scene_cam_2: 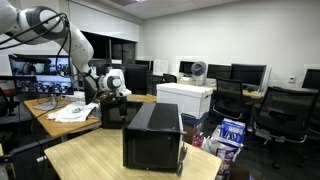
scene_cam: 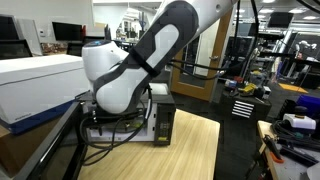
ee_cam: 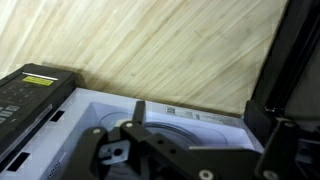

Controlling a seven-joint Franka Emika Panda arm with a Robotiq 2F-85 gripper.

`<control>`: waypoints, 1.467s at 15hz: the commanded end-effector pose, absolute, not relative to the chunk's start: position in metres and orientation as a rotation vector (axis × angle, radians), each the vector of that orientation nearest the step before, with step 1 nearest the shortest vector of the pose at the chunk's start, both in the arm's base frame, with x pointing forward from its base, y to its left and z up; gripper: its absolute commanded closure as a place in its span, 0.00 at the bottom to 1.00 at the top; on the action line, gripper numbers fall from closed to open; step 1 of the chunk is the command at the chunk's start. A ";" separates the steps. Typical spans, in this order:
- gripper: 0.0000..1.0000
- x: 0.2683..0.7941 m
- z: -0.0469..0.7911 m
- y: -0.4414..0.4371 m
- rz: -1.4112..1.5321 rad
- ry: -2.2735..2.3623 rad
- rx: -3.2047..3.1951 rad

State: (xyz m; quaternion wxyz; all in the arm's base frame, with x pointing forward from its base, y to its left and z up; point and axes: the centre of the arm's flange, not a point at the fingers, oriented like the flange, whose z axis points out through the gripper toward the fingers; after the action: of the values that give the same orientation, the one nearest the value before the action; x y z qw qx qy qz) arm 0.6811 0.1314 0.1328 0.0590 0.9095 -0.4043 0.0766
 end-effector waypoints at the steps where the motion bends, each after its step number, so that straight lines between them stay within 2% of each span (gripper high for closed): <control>1: 0.00 0.677 0.139 0.093 0.157 -1.144 2.850; 8: 0.00 0.675 0.135 0.048 0.009 -0.754 3.006; 17: 0.00 0.663 0.135 0.037 -0.160 -0.186 3.085; 22: 0.00 0.676 0.124 0.048 -0.117 -0.203 3.068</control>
State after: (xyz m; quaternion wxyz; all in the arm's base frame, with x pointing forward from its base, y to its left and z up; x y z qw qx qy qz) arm 0.6763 0.0479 0.1238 0.0323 0.9966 -0.0658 -0.0379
